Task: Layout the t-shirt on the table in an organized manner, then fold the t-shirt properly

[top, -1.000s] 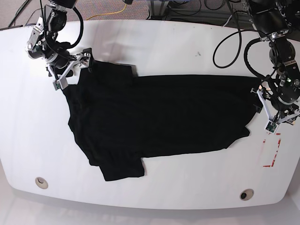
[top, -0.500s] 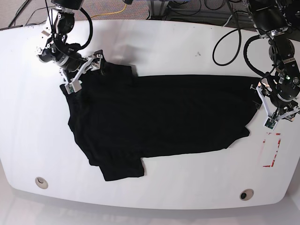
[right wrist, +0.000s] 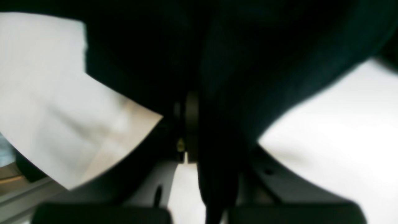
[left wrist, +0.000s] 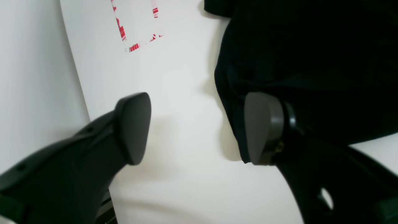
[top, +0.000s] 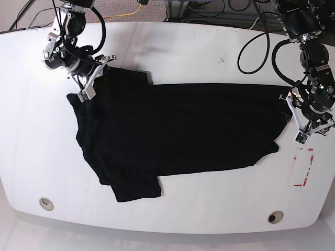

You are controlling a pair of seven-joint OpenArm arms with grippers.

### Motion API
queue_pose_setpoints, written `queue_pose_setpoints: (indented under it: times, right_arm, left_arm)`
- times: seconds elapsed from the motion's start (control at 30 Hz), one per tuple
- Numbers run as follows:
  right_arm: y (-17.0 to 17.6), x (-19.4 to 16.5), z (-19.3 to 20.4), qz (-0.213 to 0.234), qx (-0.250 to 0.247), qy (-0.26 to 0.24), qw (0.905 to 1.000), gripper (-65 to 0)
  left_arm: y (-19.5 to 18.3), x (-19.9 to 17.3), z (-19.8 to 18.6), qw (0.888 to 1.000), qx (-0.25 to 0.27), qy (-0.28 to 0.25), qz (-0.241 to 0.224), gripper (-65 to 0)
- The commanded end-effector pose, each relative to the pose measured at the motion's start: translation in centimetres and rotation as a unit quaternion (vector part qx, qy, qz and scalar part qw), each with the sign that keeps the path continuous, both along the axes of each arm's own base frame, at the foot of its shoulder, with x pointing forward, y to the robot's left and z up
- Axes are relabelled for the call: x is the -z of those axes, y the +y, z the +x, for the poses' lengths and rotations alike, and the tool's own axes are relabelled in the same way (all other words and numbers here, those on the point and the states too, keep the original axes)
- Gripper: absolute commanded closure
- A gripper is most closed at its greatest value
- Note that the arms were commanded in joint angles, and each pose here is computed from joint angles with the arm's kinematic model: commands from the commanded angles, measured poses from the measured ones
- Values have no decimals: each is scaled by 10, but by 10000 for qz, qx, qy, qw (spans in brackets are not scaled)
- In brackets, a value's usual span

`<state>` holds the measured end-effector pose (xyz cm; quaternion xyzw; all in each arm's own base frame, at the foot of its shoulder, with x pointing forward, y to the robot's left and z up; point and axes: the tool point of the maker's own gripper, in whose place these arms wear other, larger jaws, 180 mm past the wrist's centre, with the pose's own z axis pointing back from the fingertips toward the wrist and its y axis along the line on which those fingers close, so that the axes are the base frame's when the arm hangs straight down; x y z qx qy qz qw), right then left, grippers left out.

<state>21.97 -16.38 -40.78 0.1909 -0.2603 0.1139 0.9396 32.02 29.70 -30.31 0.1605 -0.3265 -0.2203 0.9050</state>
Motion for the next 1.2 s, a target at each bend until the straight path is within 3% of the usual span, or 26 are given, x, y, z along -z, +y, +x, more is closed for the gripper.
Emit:
queue_pose_setpoints:
  times: [0.0, 0.4, 0.67, 1.17]
  right_arm:
    - [-2, -32, 14, -186, -126, -535, 9983, -27]
    - [2, -78, 51, -510, -339, -1162, 9913, -27]
    - [27, -104, 105, -245, -561, -1615, 9850, -19]
    - [56, -98, 183, 698, -597, -1542, 9838, -6]
  left_arm:
    - [6, -14, 6, 9997, 4, -197, 107, -433]
    - [5, -12, 5, 9998, -1, -173, 103, -433]
    - [6, -6, -1, 9999, -2, -75, 99, -433]
    - [5, -2, -5, 10000, 6, -13, 91, -433]
